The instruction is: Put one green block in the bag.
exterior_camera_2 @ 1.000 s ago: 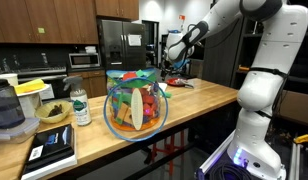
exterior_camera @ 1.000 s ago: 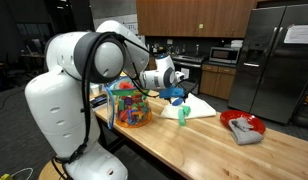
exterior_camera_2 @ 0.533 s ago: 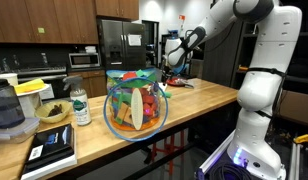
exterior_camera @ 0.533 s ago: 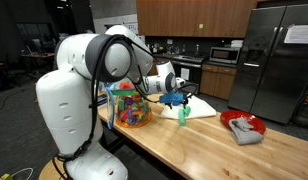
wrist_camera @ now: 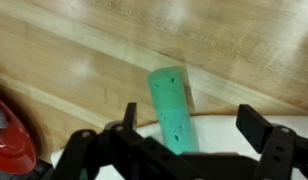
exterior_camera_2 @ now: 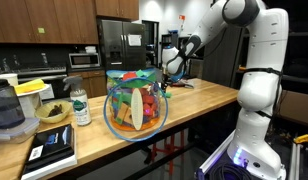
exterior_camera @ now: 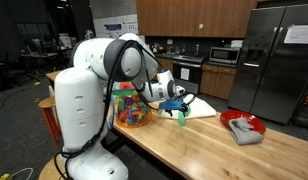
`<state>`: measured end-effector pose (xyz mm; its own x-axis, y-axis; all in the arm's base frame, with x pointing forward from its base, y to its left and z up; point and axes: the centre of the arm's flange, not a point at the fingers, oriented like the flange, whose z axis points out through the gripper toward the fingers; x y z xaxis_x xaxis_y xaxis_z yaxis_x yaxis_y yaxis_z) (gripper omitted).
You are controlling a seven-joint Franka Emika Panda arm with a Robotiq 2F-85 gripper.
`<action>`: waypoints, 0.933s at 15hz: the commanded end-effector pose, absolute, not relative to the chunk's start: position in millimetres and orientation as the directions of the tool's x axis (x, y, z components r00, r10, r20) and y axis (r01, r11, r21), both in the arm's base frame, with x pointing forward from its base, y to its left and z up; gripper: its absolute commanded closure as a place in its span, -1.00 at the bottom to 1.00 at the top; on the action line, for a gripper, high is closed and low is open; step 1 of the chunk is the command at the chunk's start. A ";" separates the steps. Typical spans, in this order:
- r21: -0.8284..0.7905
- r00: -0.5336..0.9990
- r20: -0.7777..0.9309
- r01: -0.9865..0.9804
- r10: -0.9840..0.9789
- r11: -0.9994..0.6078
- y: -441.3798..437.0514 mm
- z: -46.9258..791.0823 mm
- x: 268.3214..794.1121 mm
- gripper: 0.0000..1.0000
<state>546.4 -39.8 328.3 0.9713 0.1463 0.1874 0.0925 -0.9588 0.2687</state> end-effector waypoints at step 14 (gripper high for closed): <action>0.260 0.951 0.264 0.087 0.158 -0.962 -39.0 315.9 561.4 -1.00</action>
